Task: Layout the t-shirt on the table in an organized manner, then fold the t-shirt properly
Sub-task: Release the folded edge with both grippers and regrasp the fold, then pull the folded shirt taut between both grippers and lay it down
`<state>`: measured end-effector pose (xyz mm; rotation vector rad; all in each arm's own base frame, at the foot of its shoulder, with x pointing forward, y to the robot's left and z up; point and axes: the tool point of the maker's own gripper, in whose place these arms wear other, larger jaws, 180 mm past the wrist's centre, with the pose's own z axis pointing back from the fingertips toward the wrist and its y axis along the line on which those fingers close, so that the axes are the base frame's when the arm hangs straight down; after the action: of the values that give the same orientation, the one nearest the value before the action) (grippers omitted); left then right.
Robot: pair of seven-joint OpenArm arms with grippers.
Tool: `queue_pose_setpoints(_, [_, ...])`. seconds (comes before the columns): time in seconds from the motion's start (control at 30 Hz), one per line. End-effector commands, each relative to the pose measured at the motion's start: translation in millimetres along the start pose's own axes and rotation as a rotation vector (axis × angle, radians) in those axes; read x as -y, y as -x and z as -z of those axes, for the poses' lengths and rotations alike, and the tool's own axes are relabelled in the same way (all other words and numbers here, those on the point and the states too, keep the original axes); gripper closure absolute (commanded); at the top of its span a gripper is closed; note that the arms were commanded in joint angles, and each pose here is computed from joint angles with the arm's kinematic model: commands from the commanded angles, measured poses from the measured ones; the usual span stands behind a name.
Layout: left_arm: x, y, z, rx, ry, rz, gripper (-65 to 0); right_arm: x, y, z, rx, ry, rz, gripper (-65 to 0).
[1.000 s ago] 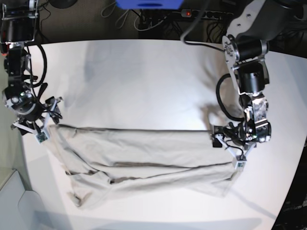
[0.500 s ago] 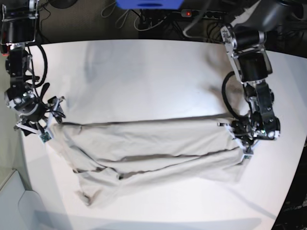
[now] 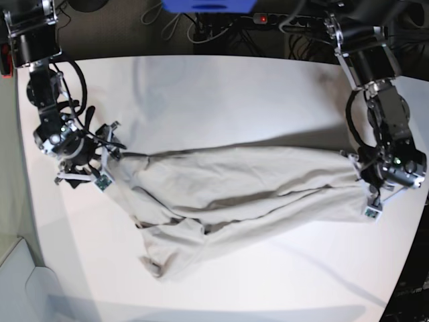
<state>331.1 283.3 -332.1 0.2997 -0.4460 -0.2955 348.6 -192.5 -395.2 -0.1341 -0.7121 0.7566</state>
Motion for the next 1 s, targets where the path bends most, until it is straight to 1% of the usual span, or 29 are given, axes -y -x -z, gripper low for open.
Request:
queue_pose_setpoints(0.0, [-14.3, -2.4, -6.9, 0.014, -0.034, -0.009, -0.3, 8.1, -11.9, 0.2, 0.031, 0.011, -0.017, -44.4])
queue_pose_setpoints(0.13, [-20.9, 7.1, -6.5, 0.004, -0.038, -0.045, -0.3, -1.8, -3.6, 18.7, -0.024, -0.035, -0.041, -44.4])
queue_pose_setpoints(0.3, [-19.4, 13.9, -4.7, -0.01, -0.036, -0.044, -0.3, -12.7, -3.9, 27.9, -0.047, -0.07, -0.08, -43.8])
queue_pose_setpoints(0.37, [-20.1, 13.7, -4.9, -0.011, -0.038, -0.044, -0.3, -21.0, -3.0, 29.0, -0.053, -0.088, -0.106, -40.7])
queue_pose_setpoints(0.43, [-20.2, 12.1, -5.3, -0.006, -0.037, -0.045, -0.3, -27.6, -0.7, 30.1, -0.064, -0.103, -0.123, -33.9])
queue_pose_setpoints(0.47, [-20.2, 12.1, -5.3, -0.006, -0.037, -0.045, -0.3, -31.3, 1.3, 30.5, -0.071, -0.11, -0.131, -29.0])
queue_pose_setpoints(0.53, [-21.6, 9.8, -6.1, -0.001, -0.04, -0.046, -0.3, -32.7, 9.4, 29.4, -0.091, -0.116, -0.147, -17.1])
queue_pose_setpoints(0.6, [-21.4, 8.8, -6.3, 0.002, -0.038, -0.047, -0.3, -32.2, 20.9, 27.3, -0.116, -0.118, -0.159, -2.8])
queue_pose_setpoints(0.63, [-24.0, 6.4, -7.7, 0.008, -0.044, -0.048, -0.3, -33.2, 25.2, 26.2, -0.126, -0.12, -0.161, 0.0])
queue_pose_setpoints(0.7, [-32.1, 2.9, -13.1, 0.022, -0.067, -0.046, -0.3, -22.0, 38.4, 19.5, -0.177, -0.102, -0.183, -0.4])
queue_pose_setpoints(0.73, [-35.0, -1.4, -17.4, 0.039, -0.079, -0.046, -0.3, -20.8, 39.2, 16.1, -0.183, -0.111, -0.204, -0.2])
queue_pose_setpoints(0.8, [-40.1, -8.7, -26.4, 0.07, -0.104, -0.043, -0.3, -18.9, 32.0, 5.8, -0.169, -0.144, -0.273, 0.0])
queue_pose_setpoints(0.87, [-46.0, -18.1, -40.2, 0.116, -0.14, -0.039, -0.3, -9.5, 30.3, -14.3, -0.158, -0.145, -0.318, 0.0])
queue_pose_setpoints(0.9, [-48.8, -22.8, -47.8, 0.139, -0.158, -0.037, -0.3, -2.5, 20.3, -26.6, -0.128, -0.124, -0.335, 0.0])
queue_pose_setpoints(0.97, [-53.2, -30.1, -61.5, 0.181, -0.192, -0.031, -0.3, 18.6, -5.2, -51.6, -0.058, -0.028, -0.336, 0.0])
